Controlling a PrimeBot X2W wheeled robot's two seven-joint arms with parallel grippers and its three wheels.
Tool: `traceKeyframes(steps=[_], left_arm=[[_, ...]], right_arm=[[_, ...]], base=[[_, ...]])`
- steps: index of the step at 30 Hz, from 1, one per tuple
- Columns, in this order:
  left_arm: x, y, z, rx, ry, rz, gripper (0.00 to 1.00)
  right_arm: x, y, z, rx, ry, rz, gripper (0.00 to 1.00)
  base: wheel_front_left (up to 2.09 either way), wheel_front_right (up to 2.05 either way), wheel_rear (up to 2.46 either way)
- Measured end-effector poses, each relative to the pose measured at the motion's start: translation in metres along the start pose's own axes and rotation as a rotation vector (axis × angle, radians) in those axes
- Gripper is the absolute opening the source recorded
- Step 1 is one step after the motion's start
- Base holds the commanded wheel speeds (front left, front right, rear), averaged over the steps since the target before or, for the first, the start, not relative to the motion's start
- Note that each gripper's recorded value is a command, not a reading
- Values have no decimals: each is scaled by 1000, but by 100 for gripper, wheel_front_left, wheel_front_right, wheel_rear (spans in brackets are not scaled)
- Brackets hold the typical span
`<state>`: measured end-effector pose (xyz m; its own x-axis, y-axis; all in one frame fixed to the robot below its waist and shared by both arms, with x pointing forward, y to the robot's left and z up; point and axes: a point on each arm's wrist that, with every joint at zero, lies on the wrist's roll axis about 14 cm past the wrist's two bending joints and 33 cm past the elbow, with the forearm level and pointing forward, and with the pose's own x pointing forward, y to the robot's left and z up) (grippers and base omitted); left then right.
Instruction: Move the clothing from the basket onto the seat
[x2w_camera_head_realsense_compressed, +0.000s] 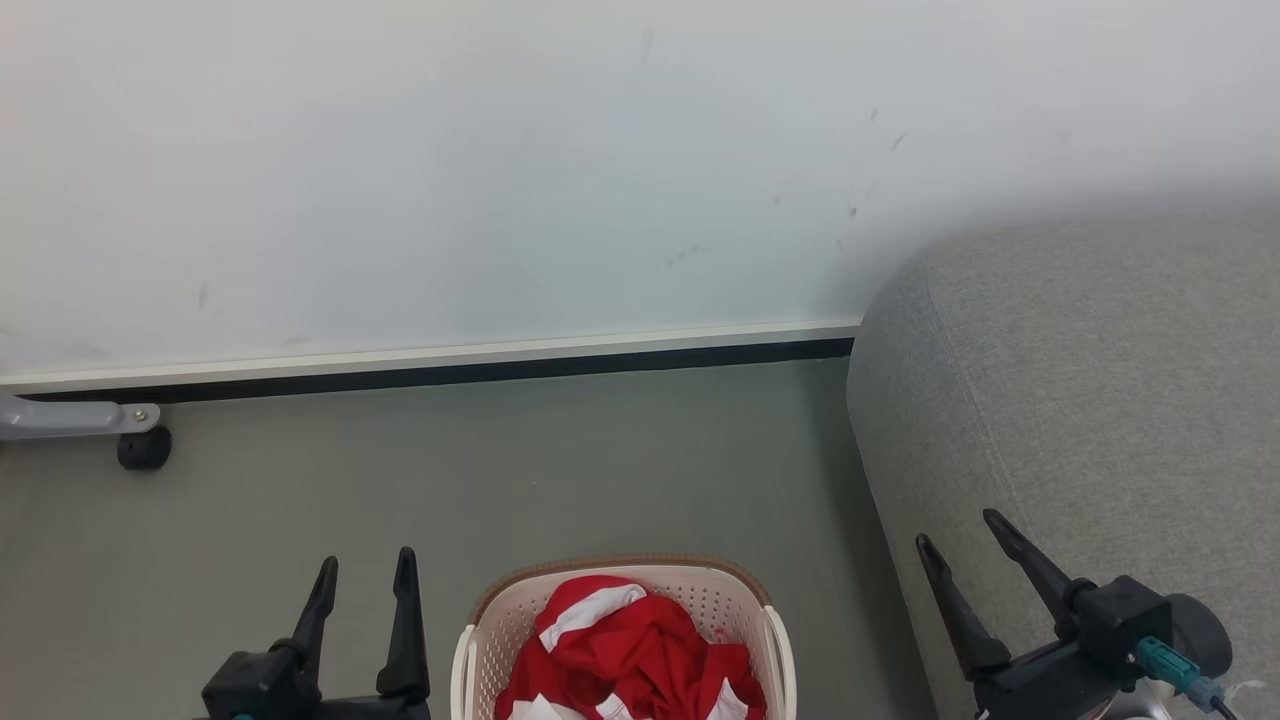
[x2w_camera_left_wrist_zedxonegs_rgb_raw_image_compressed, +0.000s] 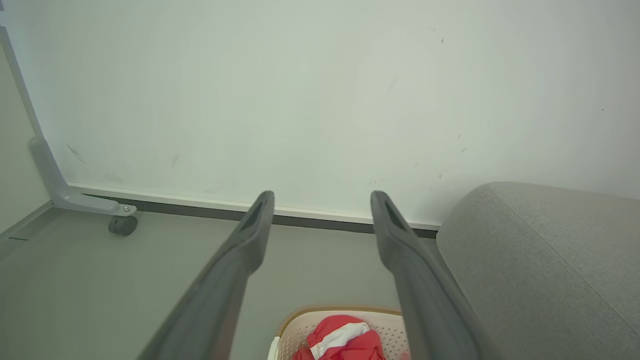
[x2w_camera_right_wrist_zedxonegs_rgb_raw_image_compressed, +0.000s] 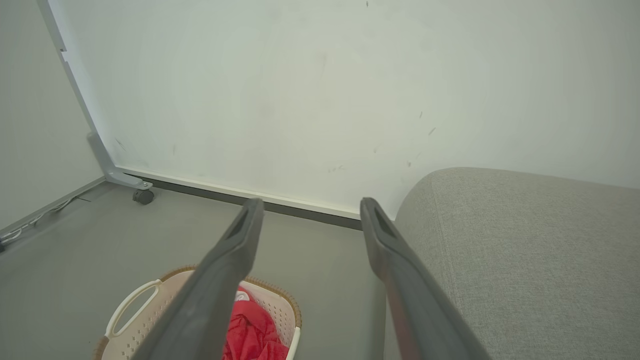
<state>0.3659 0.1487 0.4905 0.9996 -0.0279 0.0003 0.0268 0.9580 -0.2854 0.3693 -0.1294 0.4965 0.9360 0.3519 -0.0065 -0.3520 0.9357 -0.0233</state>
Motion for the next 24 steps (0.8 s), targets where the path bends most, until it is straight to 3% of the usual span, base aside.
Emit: traceKeyframes(steps=[24], left_arm=[[16,1,-17,-9,47,-2,100]], right_arm=[[17,0,-18,35,38,-16,100]], base=[[0,0,0]])
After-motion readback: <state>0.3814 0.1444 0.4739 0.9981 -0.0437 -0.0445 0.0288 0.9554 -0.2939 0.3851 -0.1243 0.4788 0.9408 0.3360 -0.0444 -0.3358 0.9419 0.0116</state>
